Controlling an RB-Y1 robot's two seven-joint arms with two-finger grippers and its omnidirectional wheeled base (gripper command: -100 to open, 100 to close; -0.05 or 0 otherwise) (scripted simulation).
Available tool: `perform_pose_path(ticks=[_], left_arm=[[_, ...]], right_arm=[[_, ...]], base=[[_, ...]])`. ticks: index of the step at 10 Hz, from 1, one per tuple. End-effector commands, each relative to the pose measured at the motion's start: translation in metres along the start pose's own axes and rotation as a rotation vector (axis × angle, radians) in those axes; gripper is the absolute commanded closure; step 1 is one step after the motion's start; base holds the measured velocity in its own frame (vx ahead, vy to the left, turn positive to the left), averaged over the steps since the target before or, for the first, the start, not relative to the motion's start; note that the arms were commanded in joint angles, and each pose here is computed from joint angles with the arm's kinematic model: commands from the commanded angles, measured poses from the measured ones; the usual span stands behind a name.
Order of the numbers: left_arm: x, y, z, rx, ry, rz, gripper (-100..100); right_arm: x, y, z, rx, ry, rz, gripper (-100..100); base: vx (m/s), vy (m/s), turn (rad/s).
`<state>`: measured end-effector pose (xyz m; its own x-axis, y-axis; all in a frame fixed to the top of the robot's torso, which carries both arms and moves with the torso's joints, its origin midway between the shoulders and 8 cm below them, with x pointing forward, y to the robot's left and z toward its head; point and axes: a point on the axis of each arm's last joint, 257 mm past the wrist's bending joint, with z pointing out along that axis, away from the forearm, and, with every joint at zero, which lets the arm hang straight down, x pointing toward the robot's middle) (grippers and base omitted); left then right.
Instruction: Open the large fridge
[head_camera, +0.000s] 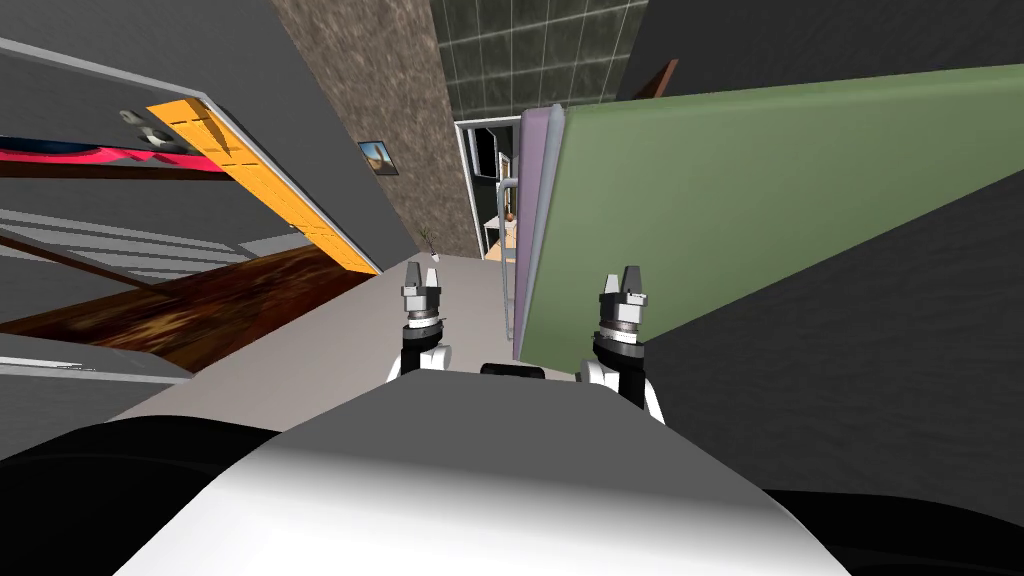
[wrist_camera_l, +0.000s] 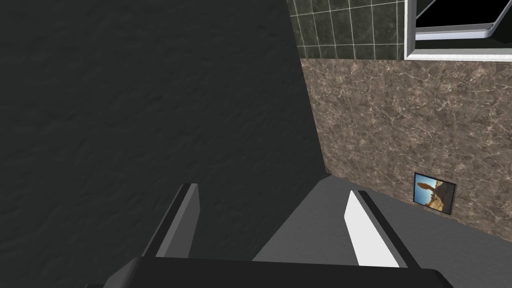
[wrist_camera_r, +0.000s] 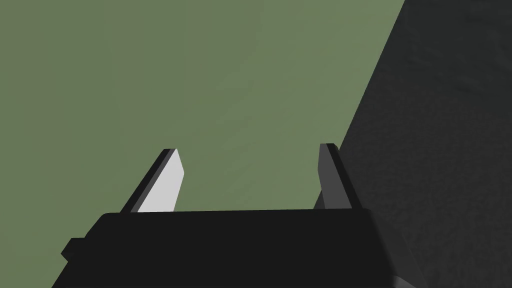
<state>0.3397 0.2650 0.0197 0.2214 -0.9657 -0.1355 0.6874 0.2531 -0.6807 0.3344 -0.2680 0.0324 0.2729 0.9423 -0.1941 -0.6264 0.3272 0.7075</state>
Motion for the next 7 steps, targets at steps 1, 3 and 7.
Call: perform_pose_path(ticks=[1,3,7], left_arm=[[0.0000,0.0000,0.0000,0.000,0.000,0.000,0],[0.0000,0.0000,0.0000,0.000,0.000,0.000,0],[0.0000,0.0002,-0.0001,-0.001,0.000,0.000,0]], right_arm=[[0.0000,0.0000,0.0000,0.000,0.000,0.000,0],[0.0000,0.0000,0.0000,0.000,0.000,0.000,0],[0.0009,0.0019,-0.0043,-0.015,0.124,-0.163,-100]], base=[[0.000,0.000,0.000],[0.000,0.000,0.000],[0.027,0.042,-0.059]])
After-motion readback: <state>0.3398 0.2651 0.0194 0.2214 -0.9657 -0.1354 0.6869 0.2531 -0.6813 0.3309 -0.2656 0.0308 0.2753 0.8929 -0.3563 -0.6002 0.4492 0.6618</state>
